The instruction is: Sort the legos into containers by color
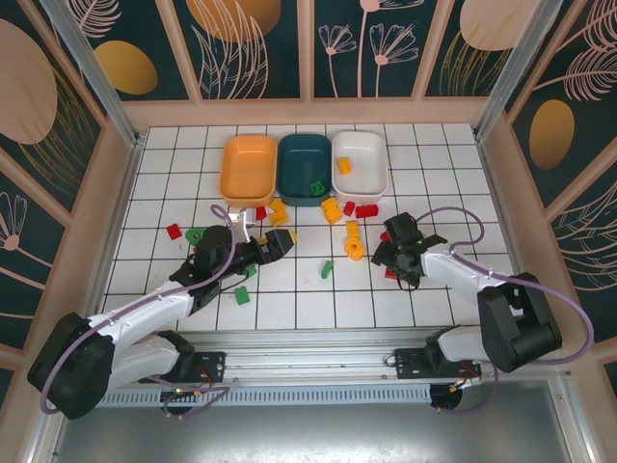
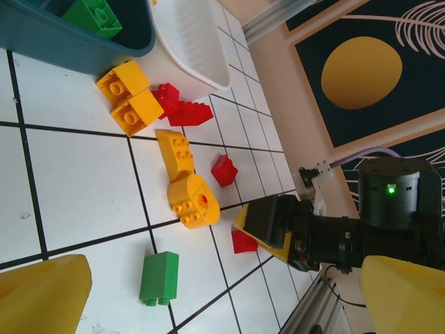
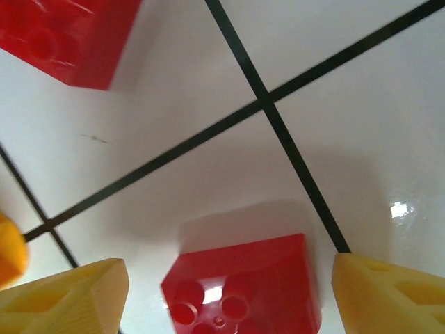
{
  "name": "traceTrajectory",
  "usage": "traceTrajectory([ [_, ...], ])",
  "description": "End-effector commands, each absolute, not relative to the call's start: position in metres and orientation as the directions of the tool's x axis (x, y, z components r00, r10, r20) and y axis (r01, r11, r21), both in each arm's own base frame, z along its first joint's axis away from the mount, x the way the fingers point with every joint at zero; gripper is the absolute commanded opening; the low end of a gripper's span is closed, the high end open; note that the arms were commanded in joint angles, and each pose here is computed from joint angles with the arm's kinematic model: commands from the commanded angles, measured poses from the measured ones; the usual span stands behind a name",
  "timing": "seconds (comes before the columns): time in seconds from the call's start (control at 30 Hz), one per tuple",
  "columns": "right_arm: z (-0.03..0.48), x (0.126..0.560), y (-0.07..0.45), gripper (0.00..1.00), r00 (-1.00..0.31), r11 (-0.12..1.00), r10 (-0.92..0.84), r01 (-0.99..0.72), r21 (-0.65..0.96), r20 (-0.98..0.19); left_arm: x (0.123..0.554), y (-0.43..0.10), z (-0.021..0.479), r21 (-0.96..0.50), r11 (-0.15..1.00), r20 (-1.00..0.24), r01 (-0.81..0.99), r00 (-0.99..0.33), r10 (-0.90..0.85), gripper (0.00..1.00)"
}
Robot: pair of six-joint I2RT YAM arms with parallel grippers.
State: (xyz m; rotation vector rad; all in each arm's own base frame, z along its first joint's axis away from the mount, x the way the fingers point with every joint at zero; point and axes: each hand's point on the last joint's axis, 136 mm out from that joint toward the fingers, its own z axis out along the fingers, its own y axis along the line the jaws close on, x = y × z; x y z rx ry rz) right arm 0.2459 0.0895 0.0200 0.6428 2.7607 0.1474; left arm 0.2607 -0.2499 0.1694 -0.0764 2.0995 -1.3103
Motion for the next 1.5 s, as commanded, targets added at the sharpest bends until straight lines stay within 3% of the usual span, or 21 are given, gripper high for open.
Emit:
traceTrajectory([
  [0.0,0.011,0.237,0.081,0.75,-0.883,0.919,0.394,0.389,0.072,-0.254,0.261,-0.254,0.18,-0.826,0.474,-0.504,0.305,-0.777,-0.377,0.98],
  [0.2,0.001,0.238,0.085,0.6,-0.903,0.932,0.36,0.359,0.05,-0.235,0.262,-0.249,0.178,-0.818,0.492,-0.513,0.298,-0.766,-0.388,0.99],
  [0.4,0.009,0.241,0.093,0.52,-0.902,0.938,0.348,0.338,0.08,-0.256,0.275,-0.238,0.194,-0.76,0.573,-0.588,0.307,-0.701,-0.404,0.99],
  [0.6,0.034,0.257,0.102,0.48,-0.875,0.934,0.356,0.324,0.149,-0.327,0.285,-0.224,0.197,-0.726,0.64,-0.612,0.253,-0.662,-0.432,0.98],
  [0.87,0.076,0.289,0.141,0.45,-0.865,0.955,0.284,0.219,0.199,-0.413,0.298,-0.218,0.161,-0.745,0.659,-0.512,0.103,-0.721,-0.467,0.98],
  [1.07,0.129,0.344,0.216,0.45,-0.829,0.944,0.198,0.016,0.33,-0.524,0.326,-0.149,0.155,-0.79,0.61,-0.41,-0.067,-0.682,-0.606,0.98],
  [1.2,0.161,0.376,0.306,0.45,-0.788,0.893,0.103,-0.195,0.405,-0.607,0.332,-0.097,0.141,-0.816,0.525,-0.309,-0.242,-0.584,-0.75,0.98],
  [1.33,0.173,0.408,0.382,0.45,-0.734,0.849,0.023,-0.345,0.401,-0.679,0.325,-0.086,0.122,-0.834,0.455,-0.215,-0.311,-0.577,-0.788,0.98],
  [1.47,0.164,0.44,0.439,0.45,-0.714,0.815,-0.054,-0.435,0.382,-0.698,0.317,-0.087,0.117,-0.817,0.486,-0.22,-0.311,-0.612,-0.76,0.98],
])
